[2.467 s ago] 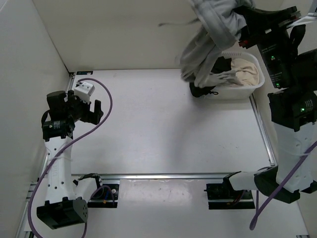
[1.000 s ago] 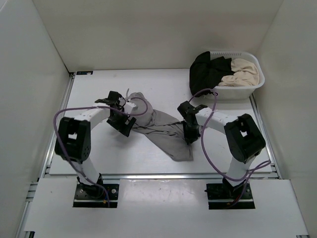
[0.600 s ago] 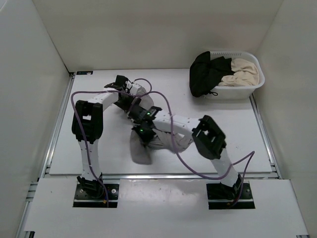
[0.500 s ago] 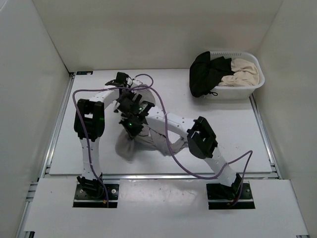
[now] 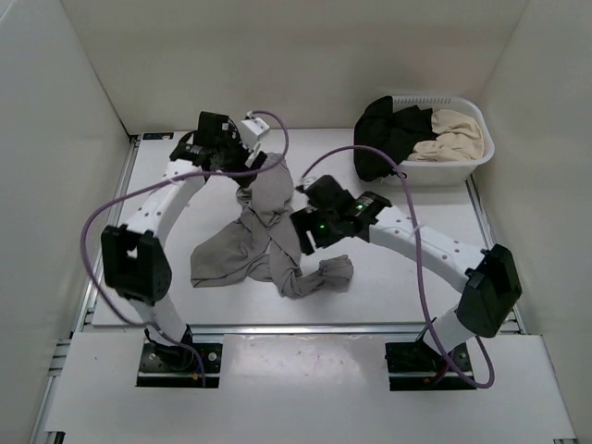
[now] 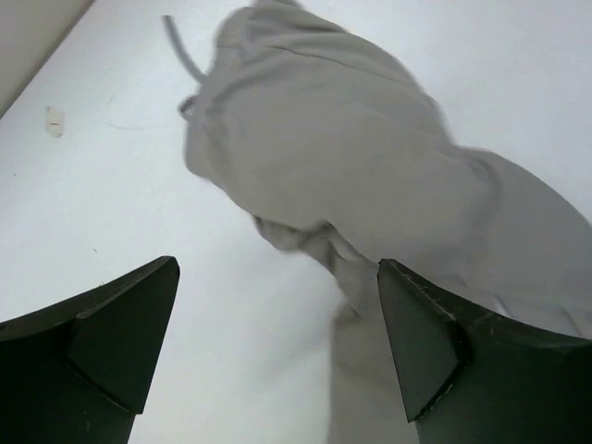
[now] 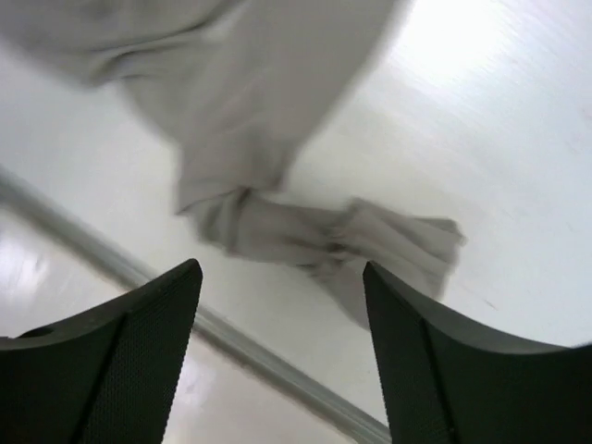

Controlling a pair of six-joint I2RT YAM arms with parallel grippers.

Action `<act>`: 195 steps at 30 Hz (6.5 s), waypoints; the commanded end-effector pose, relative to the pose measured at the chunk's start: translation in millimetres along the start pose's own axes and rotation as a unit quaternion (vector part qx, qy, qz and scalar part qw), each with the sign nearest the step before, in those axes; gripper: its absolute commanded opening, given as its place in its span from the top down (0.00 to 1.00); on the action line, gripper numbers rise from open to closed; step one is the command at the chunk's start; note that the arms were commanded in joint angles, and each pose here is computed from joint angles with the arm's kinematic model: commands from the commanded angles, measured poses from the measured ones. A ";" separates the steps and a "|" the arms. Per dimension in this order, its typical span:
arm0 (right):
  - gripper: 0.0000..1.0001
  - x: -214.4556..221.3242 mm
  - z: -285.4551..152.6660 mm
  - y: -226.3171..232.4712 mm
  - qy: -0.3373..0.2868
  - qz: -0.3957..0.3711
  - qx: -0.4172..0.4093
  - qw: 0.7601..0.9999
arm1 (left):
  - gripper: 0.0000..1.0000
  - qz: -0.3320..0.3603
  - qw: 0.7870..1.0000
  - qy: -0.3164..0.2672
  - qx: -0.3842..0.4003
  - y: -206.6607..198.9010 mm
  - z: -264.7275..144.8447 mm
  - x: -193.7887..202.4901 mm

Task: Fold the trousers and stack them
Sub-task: Flatten the trousers out

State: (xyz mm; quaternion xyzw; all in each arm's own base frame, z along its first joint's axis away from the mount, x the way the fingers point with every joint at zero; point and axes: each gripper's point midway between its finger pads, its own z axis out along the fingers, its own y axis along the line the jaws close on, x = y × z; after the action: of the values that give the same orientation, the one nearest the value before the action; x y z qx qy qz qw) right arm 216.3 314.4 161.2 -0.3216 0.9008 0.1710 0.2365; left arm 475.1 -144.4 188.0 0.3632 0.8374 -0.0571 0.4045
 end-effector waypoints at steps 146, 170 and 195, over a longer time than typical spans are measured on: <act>1.00 147.7 -57.4 -218.8 -0.107 0.538 0.375 0.747 | 0.86 0.091 0.961 0.224 0.133 -148.0 -61.9 171.4; 1.00 160.3 -98.8 -241.6 -0.165 0.581 0.304 0.737 | 0.72 0.085 0.954 0.285 -0.050 23.2 -166.4 216.3; 1.00 192.6 -139.3 -278.6 -0.143 0.583 0.373 0.708 | 0.00 -0.122 0.946 0.285 0.094 -14.9 -27.6 264.3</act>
State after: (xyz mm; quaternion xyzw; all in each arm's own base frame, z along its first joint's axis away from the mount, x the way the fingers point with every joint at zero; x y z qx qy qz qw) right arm 224.9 -48.5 125.5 0.4223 0.8500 -0.0271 0.3138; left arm 337.4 25.7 23.5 0.3053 0.9457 -0.0345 0.1056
